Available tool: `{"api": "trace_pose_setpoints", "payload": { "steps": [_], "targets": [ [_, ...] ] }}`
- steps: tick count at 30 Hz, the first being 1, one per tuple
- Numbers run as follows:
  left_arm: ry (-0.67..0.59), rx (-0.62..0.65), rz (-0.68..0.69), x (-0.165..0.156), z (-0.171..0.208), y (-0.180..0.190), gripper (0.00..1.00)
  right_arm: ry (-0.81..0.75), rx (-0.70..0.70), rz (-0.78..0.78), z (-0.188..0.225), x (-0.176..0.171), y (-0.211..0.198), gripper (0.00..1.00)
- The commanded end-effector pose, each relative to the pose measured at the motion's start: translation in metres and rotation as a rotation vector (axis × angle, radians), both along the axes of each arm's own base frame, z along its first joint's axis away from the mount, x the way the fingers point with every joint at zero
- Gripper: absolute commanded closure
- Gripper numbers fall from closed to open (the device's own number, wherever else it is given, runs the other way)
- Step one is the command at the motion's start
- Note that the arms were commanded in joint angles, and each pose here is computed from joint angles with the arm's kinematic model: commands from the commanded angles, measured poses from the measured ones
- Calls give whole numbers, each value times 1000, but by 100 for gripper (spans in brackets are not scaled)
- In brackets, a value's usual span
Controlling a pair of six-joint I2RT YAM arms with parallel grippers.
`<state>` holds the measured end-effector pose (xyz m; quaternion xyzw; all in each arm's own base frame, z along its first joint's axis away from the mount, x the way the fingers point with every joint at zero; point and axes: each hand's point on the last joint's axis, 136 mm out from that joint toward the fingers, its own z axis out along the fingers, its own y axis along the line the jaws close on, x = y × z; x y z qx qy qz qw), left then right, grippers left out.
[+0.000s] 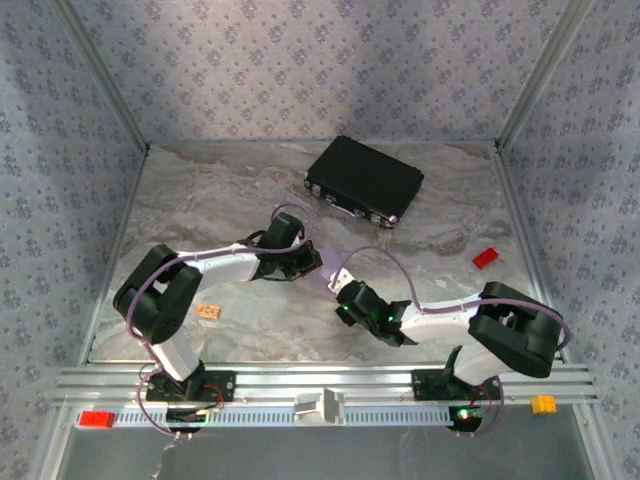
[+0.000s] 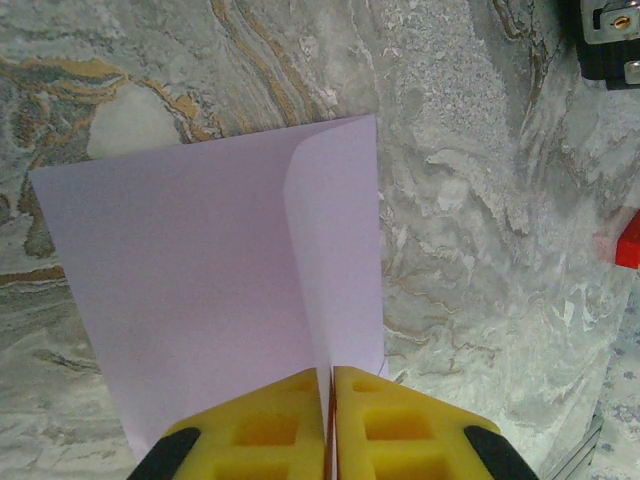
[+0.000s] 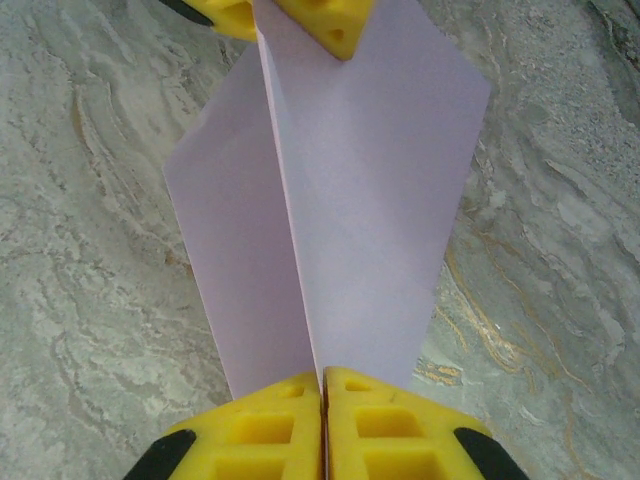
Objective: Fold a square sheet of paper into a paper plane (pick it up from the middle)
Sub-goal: Fourth fold the wing at the center of the table.
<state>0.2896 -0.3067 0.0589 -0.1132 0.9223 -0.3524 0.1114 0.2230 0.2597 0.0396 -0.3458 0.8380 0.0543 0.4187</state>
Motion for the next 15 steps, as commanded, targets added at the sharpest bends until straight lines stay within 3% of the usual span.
{"api": "trace_pose_setpoints", "payload": {
  "steps": [1, 7, 13, 15],
  "targets": [
    [-5, -19, -14, 4, 5, -4, 90, -10, 3, -10, 7, 4, 4, 94],
    [-24, -20, -5, 5, 11, -2, 84, 6, 14, -19, 4, 3, 4, 98],
    [-60, 25, 35, 5, 20, 13, 59, 50, 76, -34, 0, 2, 7, 100],
    [-77, 41, 50, 4, 24, 20, 56, 75, 114, -36, -2, 1, 8, 100]
  ]
}}
